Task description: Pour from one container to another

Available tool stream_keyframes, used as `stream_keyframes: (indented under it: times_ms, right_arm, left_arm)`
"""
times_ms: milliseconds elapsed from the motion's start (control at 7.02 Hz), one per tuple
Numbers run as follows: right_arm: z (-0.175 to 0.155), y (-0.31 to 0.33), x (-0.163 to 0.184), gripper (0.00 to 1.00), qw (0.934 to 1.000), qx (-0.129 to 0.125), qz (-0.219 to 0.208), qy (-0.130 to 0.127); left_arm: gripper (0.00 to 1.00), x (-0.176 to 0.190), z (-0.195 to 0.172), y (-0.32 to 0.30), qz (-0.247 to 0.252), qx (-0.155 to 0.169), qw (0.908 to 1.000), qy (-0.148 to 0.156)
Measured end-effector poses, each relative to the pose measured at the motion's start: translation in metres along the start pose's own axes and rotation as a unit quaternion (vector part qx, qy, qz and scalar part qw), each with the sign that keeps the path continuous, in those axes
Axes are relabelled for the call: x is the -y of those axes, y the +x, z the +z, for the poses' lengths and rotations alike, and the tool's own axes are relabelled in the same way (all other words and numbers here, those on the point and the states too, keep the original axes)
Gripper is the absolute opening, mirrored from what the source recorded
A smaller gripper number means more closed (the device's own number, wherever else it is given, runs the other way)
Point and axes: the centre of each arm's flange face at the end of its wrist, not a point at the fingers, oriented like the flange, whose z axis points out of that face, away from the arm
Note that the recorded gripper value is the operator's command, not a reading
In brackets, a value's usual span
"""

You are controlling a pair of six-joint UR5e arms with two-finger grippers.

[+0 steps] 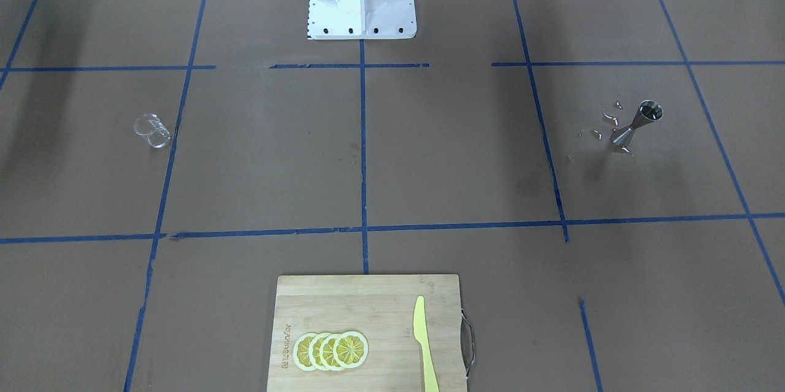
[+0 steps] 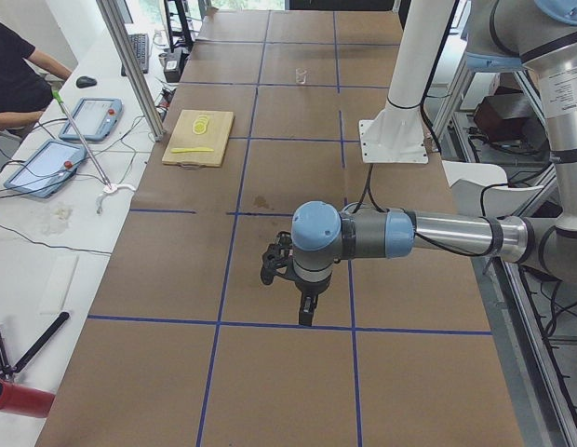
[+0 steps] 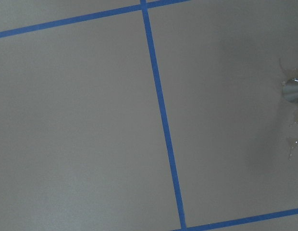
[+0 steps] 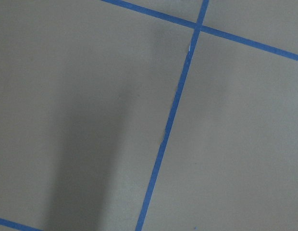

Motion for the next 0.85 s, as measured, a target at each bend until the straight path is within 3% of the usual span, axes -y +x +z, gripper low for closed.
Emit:
stream_keyframes:
  times_ms: [855]
  right_arm:
    - [-0.0006, -0.0053, 0.0013, 1.00, 0.9995, 0.024, 0.021, 0.007]
  left_arm:
    - [1.00, 0.0003, -0.0064, 0.0041, 0.004, 0.002, 1.0000, 0.007]
